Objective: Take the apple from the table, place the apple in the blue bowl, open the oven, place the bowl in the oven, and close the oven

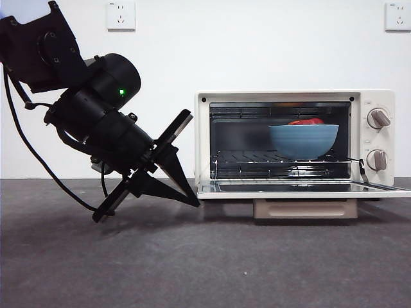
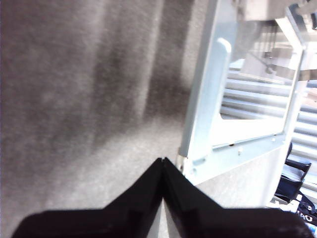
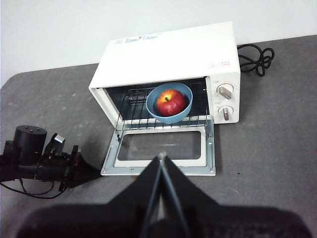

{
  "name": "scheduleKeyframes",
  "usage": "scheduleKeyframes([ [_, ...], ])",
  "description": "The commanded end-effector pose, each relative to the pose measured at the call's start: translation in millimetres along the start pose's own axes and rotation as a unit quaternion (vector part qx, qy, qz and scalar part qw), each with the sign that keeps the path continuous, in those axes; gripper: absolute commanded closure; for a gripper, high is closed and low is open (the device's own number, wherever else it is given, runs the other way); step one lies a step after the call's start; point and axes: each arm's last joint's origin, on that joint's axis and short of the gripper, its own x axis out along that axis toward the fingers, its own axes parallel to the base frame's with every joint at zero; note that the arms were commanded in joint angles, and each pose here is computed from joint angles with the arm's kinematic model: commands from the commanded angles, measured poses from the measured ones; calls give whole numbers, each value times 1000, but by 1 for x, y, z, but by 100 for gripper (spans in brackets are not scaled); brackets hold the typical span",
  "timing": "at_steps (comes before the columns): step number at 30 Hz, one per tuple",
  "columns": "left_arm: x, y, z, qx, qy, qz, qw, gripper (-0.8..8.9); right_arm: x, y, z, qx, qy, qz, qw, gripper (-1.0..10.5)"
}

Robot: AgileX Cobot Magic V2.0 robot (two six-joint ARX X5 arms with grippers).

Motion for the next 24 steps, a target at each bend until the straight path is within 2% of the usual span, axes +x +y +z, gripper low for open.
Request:
scheduleKeyframes([
  [1,5,2,-4,-1,10,-2,1000,821,1,-1,-3,7,15,-2,1000,958],
  [18,7,-9,-4,7,23,-41,999,821,1,0,-3,6,17,9,1000,958],
  [24,4,-27,3,23,22,-67,997,821,1,0,-3,5,17,9,1000,958],
])
